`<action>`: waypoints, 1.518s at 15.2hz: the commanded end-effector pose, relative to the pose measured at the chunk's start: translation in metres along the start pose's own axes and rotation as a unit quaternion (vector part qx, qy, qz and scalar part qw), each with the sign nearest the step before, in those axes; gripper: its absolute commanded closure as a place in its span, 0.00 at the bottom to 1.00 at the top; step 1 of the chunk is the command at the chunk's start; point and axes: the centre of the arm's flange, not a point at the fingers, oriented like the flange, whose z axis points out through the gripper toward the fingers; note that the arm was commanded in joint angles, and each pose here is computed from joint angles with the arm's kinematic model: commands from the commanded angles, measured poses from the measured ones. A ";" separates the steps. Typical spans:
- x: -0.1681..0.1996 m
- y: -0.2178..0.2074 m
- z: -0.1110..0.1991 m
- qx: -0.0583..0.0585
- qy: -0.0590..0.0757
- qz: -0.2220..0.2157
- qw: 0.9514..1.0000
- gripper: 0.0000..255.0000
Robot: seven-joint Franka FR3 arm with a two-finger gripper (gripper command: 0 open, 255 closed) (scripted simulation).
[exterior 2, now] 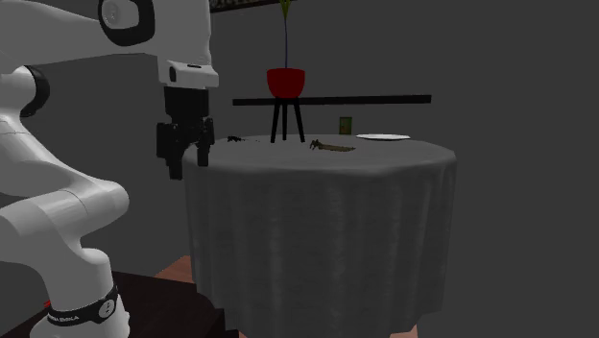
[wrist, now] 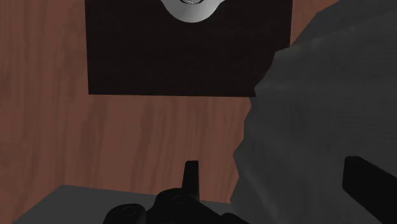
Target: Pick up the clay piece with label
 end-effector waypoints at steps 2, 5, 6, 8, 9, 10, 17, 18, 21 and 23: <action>0.003 -0.013 -0.001 -0.001 0.003 0.005 1.000 0.00; 0.011 -0.051 -0.004 -0.004 0.012 0.019 1.000 0.00; 0.015 -0.064 -0.005 -0.004 0.016 0.024 1.000 0.00; 0.021 -0.090 -0.008 -0.006 0.022 0.033 0.999 0.00; 0.025 -0.103 -0.009 -0.007 0.025 0.038 0.999 0.00; 0.028 -0.115 -0.010 -0.008 0.028 0.043 0.999 0.00; 0.057 -0.203 -0.017 -0.014 0.050 0.076 0.996 0.00; 0.062 -0.215 -0.018 -0.015 0.053 0.081 0.995 0.00; 0.076 -0.252 -0.022 -0.017 0.062 0.095 0.993 0.00; 0.086 -0.277 -0.024 -0.019 0.068 0.105 0.992 0.00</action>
